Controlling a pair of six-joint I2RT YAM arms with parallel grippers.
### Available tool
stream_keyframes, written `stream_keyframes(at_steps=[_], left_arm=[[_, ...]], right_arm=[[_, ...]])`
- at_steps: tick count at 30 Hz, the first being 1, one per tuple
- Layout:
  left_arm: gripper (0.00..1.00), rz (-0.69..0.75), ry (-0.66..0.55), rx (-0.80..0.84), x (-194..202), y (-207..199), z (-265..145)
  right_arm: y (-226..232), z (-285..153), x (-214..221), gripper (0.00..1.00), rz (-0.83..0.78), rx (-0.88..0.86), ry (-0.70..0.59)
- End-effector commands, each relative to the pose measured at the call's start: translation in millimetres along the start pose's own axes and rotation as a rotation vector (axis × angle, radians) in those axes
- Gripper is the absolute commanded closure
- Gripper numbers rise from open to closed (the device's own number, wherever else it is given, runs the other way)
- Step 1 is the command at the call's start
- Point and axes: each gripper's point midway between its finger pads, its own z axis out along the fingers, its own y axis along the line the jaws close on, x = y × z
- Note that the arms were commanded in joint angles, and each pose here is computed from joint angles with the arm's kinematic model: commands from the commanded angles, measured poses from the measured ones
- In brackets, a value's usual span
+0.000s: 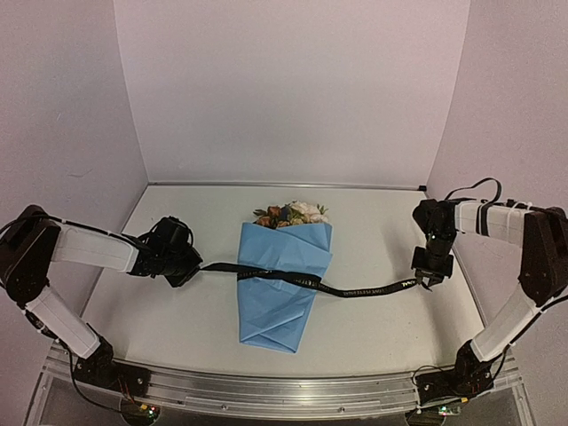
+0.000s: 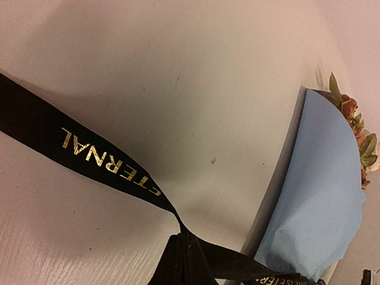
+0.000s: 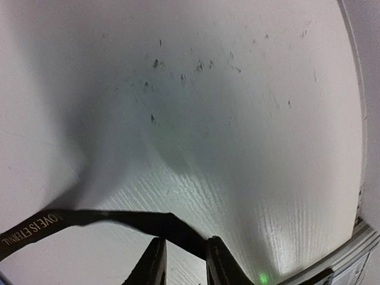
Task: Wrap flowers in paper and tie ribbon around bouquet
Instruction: Adjust the ribbon on the folded bouquet, then tie the ribbon around the folded bouquet.
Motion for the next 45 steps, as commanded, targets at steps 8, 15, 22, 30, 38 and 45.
stream_keyframes(at_steps=[8, 15, 22, 30, 38, 45], left_arm=[[0.56, 0.258, -0.045, 0.147, -15.0, -39.5, -31.8], [0.45, 0.738, -0.133, 0.26, -23.8, -77.7, -65.3], [0.46, 1.434, -0.191, 0.234, 15.3, -86.4, -50.4], [0.45, 1.827, -0.079, 0.171, 35.5, -63.0, -4.3], [0.42, 1.959, -0.175, 0.133, 29.8, -69.5, 20.2], [0.41, 2.041, -0.216, 0.149, 32.3, -72.1, 27.8]], right_arm=[[79.0, -65.4, 11.7, 0.47, -0.463, -0.248, -0.275], [135.5, -76.2, 40.0, 0.45, -0.842, -0.403, -0.375], [157.5, -77.3, 58.0, 0.45, -1.002, -0.51, -0.426], [151.5, -76.5, 65.7, 0.46, -1.075, -0.496, -0.457], [144.0, -60.4, 73.9, 0.46, -1.128, -0.477, -0.439], [146.5, -55.6, 72.7, 0.46, -1.162, -0.459, -0.434]])
